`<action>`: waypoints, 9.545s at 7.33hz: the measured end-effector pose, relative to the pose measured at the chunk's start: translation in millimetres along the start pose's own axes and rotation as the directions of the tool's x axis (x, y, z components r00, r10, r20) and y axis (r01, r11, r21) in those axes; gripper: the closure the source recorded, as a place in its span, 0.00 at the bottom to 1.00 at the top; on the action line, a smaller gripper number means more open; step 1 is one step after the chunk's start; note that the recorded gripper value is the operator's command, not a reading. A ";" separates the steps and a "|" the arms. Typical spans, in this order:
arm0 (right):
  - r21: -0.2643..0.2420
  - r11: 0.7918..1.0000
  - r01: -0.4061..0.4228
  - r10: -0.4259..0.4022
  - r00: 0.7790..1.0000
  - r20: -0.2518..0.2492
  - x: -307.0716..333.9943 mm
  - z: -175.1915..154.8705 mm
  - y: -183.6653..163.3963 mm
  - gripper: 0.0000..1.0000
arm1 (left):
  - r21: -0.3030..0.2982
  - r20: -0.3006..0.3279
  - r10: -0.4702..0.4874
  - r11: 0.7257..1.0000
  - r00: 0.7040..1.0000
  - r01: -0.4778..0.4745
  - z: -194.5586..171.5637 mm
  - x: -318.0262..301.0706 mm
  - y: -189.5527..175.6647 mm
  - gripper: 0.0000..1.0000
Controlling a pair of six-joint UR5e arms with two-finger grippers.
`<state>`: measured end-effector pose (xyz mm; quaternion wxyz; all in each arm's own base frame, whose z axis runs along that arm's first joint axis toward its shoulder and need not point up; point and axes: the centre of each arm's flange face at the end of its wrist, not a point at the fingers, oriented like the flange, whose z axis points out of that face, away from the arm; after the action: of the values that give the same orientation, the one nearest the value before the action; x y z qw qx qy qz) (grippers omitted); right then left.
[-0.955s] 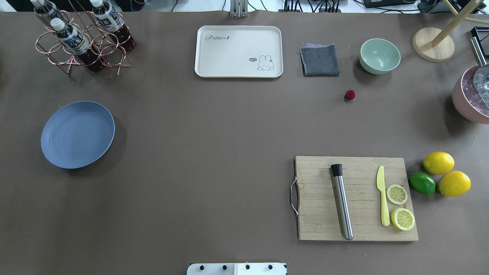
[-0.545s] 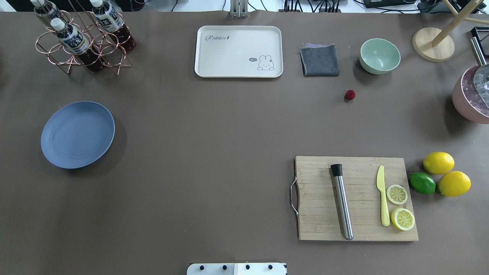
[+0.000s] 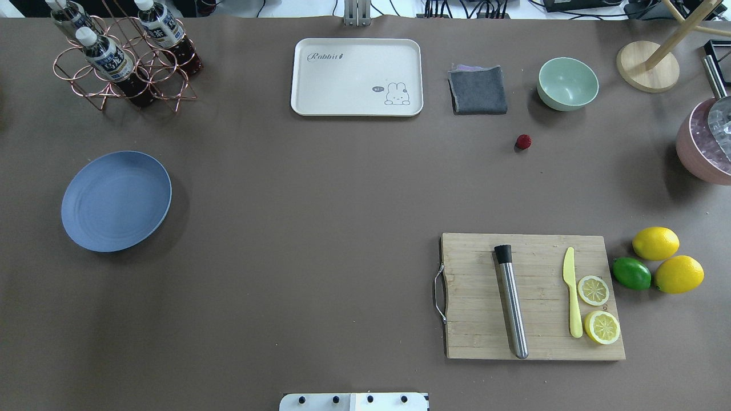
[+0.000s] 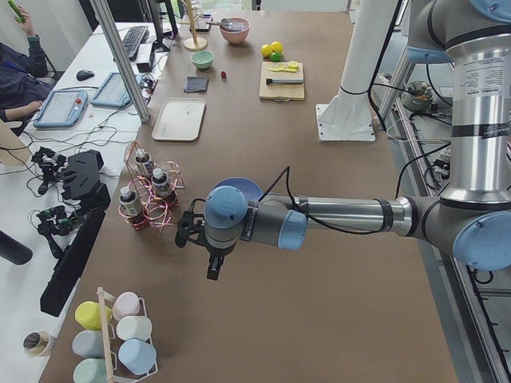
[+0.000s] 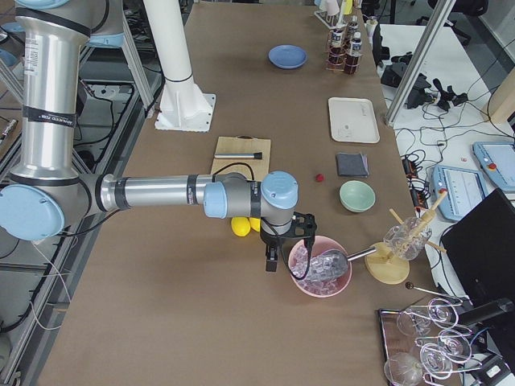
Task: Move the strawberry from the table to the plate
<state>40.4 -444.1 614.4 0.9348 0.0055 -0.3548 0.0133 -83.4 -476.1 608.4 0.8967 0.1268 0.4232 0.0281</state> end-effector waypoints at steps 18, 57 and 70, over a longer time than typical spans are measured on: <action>0.159 0.979 0.125 -0.130 0.991 0.022 -181.7 57.9 -28.3 0.00 | -0.045 -0.157 0.047 0.997 0.986 -0.055 247.5 160.3 -2.5 0.86; 0.092 0.986 0.141 -0.143 0.990 0.013 -418.7 159.6 -176.3 0.27 | 0.035 -0.169 -0.138 0.989 0.976 0.145 144.0 421.7 -44.4 0.02; 0.104 0.991 -0.080 0.067 0.990 0.125 -489.3 130.6 -138.4 1.00 | 0.028 -0.129 -0.131 0.990 0.983 0.136 102.8 342.4 -73.5 0.02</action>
<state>-408.1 -595.3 387.3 0.9087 0.0440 -0.4098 0.0669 210.4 -514.1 395.2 0.8654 0.1126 0.4872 -0.0319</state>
